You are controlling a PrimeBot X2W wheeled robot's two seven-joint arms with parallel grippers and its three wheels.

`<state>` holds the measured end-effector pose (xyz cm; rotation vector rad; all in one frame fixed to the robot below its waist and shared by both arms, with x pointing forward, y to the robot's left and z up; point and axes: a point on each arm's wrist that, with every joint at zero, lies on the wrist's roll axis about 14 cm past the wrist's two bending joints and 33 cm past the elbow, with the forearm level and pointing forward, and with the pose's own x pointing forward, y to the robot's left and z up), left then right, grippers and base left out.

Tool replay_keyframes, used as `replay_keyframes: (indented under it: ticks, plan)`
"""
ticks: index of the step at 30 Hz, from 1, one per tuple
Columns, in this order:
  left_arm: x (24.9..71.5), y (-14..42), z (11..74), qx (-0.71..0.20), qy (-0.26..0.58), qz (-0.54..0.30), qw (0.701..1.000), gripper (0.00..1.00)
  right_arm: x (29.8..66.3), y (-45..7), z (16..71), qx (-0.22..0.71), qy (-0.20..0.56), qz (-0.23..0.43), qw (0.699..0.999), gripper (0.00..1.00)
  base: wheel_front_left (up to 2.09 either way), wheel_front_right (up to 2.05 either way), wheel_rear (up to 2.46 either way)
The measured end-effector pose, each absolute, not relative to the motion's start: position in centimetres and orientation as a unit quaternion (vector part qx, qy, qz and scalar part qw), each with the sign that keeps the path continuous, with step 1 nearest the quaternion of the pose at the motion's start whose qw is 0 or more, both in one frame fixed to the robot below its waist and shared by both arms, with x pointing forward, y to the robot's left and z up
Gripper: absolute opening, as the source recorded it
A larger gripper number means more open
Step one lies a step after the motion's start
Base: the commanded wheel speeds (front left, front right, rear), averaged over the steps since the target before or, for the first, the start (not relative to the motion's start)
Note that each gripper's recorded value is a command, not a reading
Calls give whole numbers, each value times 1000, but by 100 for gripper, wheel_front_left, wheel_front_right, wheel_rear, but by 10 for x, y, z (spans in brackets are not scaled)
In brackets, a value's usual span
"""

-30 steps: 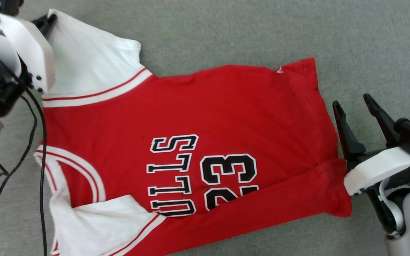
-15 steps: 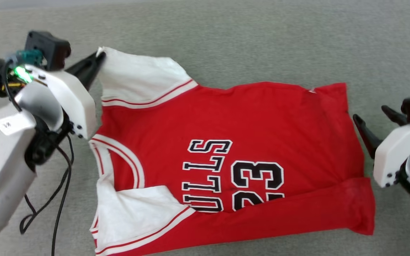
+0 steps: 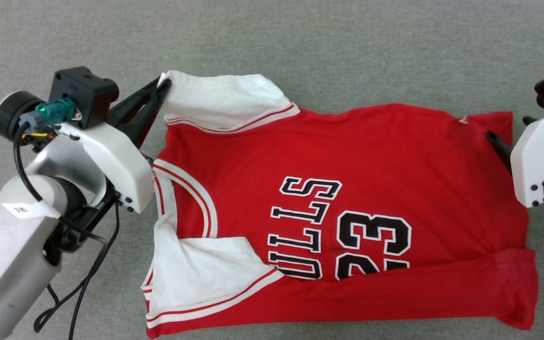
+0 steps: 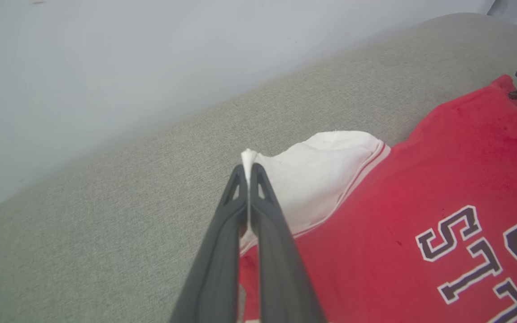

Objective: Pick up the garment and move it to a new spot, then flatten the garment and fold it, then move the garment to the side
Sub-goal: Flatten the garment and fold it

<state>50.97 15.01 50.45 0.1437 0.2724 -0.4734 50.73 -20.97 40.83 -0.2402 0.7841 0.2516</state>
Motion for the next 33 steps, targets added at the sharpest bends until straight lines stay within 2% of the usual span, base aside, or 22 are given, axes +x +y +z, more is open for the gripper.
replay_keyframes:
  ticks: [11, 12, 13, 19, 24, 33]
  plan:
    - [507, 153, 493, 71, 146, -232, 959, 0, 523, -199, 372, -139, 415, 142, 888, 100, 0, 0, 0]
    - [507, 153, 493, 70, 146, -231, 959, 0, 523, -199, 369, -139, 419, 143, 886, 45, 0, 0, 0]
    - [507, 153, 492, 69, 145, -230, 960, 0, 522, -198, 366, -136, 421, 144, 885, 0, 0, 0, 0]
    - [507, 157, 494, 65, 142, -221, 963, 0, 523, -199, 364, -119, 412, 139, 893, 0, 0, 0, 0]
    - [504, 164, 500, 59, 131, -205, 968, 0, 527, -212, 379, -83, 378, 110, 915, 0, 0, 0, 0]
    - [487, 168, 518, 49, 112, -190, 974, 0, 513, -225, 412, -38, 318, 83, 944, 0, 0, 0, 0]
